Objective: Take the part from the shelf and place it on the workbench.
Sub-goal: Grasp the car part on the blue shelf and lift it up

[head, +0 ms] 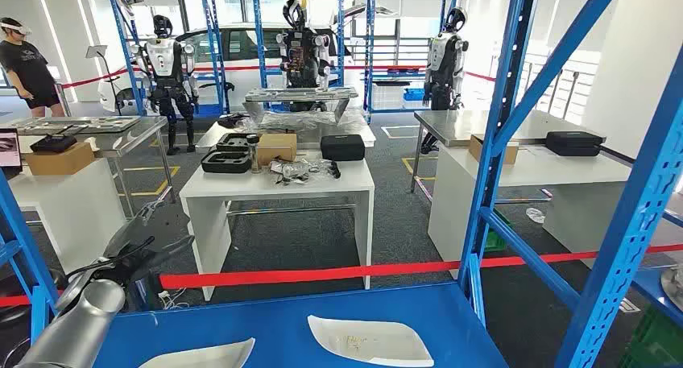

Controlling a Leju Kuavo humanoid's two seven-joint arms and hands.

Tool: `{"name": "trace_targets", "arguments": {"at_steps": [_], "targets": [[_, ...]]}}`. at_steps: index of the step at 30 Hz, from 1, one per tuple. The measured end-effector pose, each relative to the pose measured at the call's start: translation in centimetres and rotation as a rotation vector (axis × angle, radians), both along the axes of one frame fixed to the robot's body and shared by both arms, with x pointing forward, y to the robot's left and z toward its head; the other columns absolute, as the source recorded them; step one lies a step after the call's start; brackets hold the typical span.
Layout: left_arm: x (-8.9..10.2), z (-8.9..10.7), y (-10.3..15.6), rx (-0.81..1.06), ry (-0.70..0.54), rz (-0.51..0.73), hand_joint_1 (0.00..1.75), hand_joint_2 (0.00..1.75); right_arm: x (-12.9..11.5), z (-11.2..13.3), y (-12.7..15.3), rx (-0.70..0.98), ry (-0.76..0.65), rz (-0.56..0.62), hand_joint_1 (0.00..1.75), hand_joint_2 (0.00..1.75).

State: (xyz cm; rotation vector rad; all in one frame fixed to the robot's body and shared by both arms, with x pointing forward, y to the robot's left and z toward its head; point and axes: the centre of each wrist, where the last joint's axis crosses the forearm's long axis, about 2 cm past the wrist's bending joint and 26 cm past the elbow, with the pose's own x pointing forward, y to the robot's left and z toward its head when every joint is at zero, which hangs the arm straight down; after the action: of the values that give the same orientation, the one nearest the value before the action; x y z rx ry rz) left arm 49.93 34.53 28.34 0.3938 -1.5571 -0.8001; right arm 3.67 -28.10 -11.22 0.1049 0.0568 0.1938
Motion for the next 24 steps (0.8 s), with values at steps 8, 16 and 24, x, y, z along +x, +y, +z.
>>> {"name": "trace_targets", "arguments": {"at_steps": [8, 16, 24], "targets": [[-0.1, -0.4, -0.1, -0.106, 0.028, -0.089, 0.00, 1.75, 0.0, 0.0, 0.0, -0.003, -0.001, -0.003, 0.00, 0.00], [-0.8, -1.6, 0.4, -0.379, 0.065, -0.396, 0.00, 1.75, 0.0, 0.0, -0.1, -0.004, 0.000, -0.028, 0.00, 0.00], [-1.7, -2.7, 1.3, -0.476, 0.091, -0.561, 0.00, 1.75, 0.0, 0.0, -0.2, -0.012, -0.001, -0.048, 0.00, 0.00]]}}
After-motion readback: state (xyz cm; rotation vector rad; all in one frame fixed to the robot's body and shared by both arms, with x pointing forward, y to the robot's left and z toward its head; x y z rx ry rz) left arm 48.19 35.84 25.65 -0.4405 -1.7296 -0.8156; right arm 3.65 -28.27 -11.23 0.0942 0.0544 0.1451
